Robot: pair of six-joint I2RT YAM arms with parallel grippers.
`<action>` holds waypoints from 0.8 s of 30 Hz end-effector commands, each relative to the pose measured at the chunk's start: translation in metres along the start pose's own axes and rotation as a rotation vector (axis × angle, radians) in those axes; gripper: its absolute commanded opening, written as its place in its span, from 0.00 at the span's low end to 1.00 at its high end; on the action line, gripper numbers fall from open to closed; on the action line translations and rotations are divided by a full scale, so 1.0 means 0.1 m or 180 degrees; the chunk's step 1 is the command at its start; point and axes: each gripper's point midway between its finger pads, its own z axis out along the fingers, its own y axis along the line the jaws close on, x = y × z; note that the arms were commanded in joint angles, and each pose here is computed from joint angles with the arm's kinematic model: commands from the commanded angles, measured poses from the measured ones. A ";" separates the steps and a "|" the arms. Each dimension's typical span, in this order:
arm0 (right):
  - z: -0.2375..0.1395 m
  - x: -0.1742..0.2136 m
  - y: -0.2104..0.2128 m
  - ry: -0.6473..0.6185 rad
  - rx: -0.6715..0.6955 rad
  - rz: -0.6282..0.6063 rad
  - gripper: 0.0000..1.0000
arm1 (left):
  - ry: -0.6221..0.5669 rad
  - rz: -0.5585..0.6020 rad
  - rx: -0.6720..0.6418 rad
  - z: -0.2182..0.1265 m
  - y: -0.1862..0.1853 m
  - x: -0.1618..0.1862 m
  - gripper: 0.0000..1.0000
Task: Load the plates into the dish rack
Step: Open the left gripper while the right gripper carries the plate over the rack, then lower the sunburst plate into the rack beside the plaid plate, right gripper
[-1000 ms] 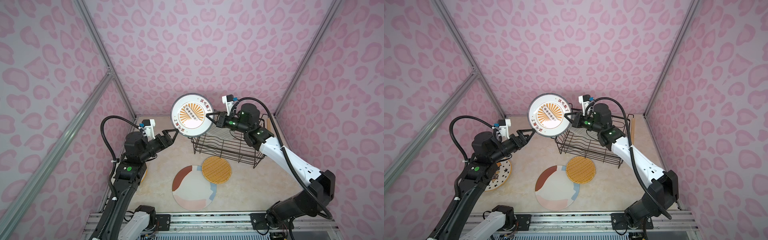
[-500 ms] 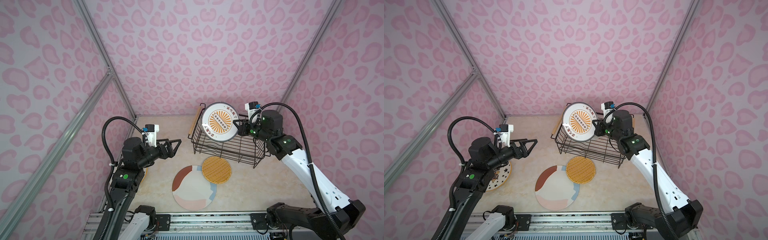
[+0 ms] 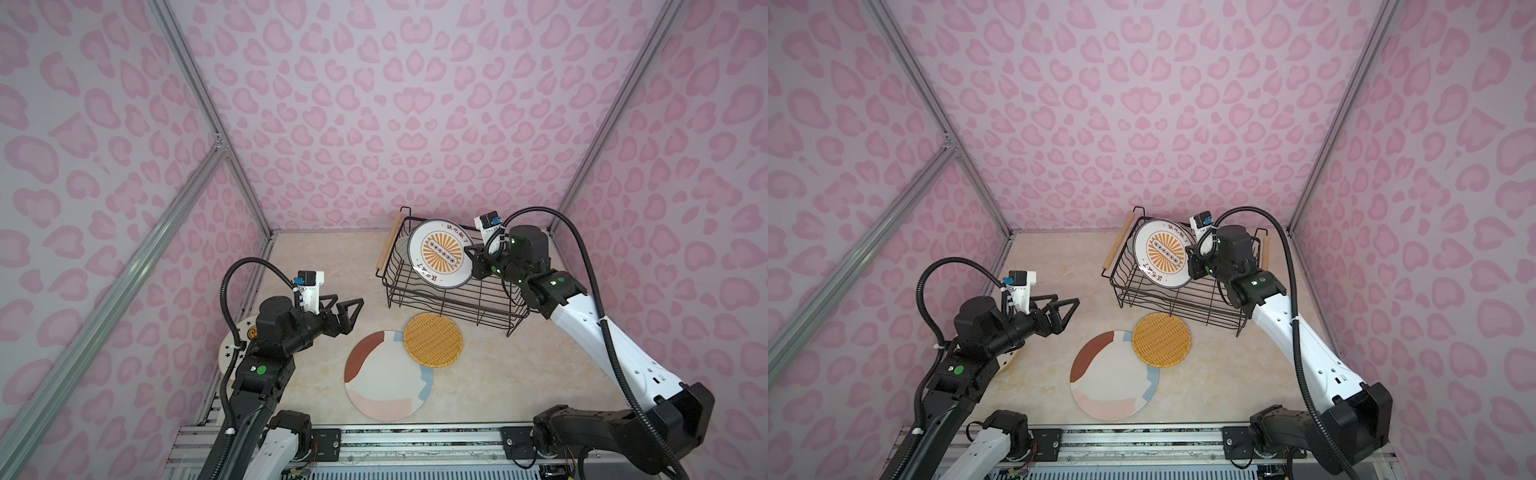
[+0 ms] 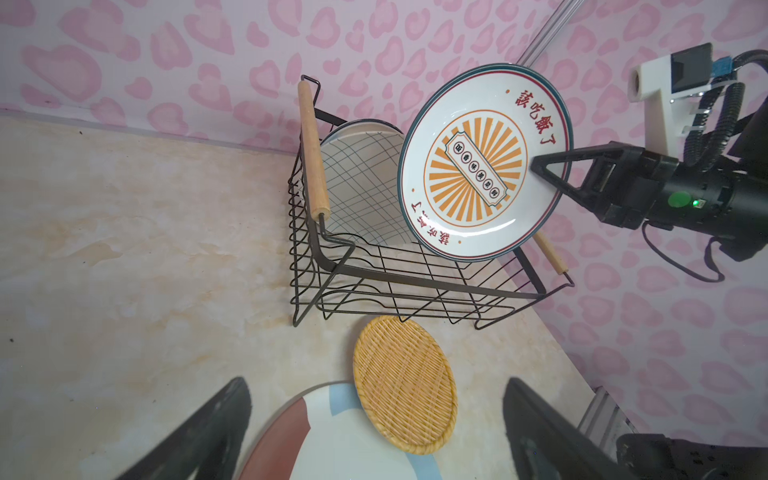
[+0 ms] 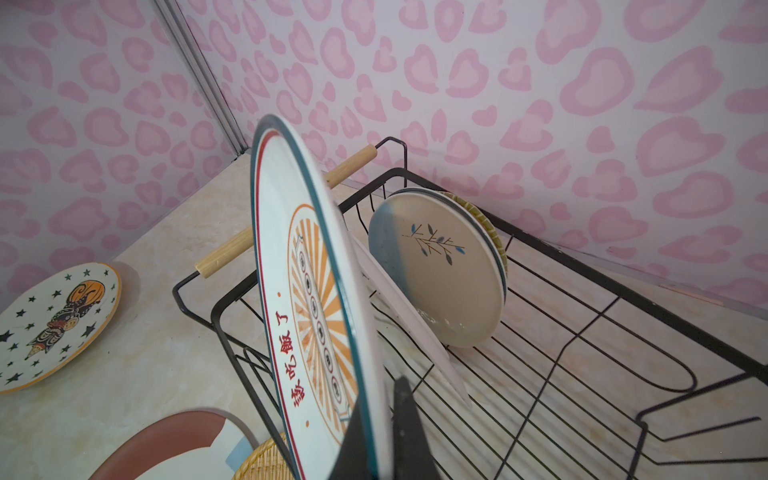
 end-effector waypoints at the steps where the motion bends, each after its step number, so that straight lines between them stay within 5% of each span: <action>1: 0.08 -0.12 0.03 -0.0220 -0.0065 -0.0322 0.00 | -0.0209 0.0165 -0.0009 -0.01 -0.02 -0.13 0.97; 24: 0.93 0.22 -0.35 -0.0097 -0.0047 -0.1048 0.00 | -0.0015 0.0025 0.0183 0.20 0.00 -0.01 0.97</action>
